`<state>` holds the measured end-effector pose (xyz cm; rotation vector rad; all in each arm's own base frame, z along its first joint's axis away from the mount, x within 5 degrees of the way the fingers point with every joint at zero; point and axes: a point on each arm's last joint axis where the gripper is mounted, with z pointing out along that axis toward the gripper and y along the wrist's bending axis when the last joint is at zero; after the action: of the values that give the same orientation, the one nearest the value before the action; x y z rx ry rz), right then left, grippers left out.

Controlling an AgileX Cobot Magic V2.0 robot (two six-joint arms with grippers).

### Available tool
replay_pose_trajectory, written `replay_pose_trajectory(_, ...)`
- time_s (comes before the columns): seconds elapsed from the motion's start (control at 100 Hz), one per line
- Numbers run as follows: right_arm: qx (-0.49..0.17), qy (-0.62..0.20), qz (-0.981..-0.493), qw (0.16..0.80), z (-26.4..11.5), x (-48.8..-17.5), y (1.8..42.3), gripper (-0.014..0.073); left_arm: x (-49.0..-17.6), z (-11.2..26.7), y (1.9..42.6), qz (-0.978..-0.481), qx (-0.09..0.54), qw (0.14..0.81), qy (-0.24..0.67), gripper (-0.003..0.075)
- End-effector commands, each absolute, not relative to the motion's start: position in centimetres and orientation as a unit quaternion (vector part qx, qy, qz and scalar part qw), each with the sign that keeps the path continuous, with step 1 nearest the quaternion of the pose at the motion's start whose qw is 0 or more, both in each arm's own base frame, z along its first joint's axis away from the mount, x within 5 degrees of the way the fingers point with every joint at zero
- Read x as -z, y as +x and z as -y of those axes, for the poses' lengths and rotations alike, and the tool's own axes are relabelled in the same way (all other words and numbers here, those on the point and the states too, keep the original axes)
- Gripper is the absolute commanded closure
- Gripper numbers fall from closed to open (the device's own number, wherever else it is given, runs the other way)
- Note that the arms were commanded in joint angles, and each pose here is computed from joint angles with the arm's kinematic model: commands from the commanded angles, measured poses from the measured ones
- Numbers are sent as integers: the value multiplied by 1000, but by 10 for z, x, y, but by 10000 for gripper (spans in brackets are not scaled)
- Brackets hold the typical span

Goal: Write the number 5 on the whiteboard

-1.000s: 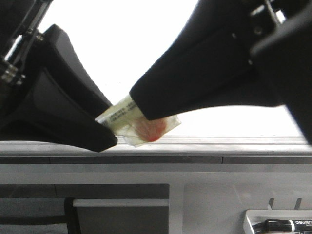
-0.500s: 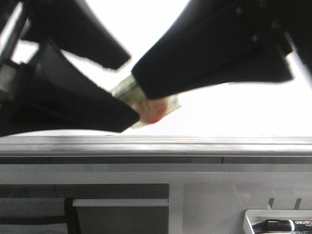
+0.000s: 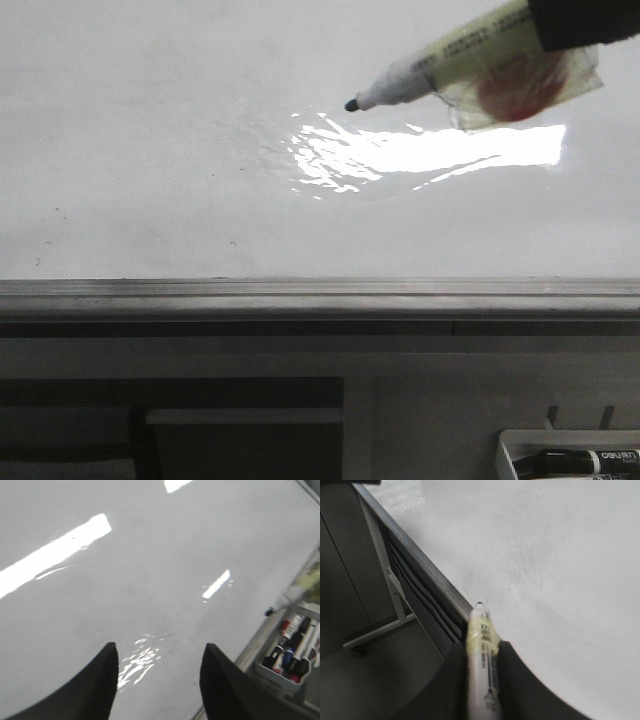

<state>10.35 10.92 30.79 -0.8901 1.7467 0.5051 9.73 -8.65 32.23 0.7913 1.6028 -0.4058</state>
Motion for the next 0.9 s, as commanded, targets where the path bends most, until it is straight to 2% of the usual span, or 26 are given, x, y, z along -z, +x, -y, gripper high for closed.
replay_pose_trajectory(0.0,-217,-345,-714,568,-109,-321,108,634,-330,71,94,-683,192,653,265,498)
replay_pose_trajectory(0.19,-211,-326,-706,593,-120,-330,127,634,-316,56,89,-704,212,653,183,743)
replay_pose_trajectory(0.52,-188,-306,-751,555,-141,-346,177,634,-316,56,90,-706,220,651,173,741)
replay_pose_trajectory(0.89,-168,-282,-765,554,-141,-345,203,634,-316,56,90,-707,224,650,169,741)
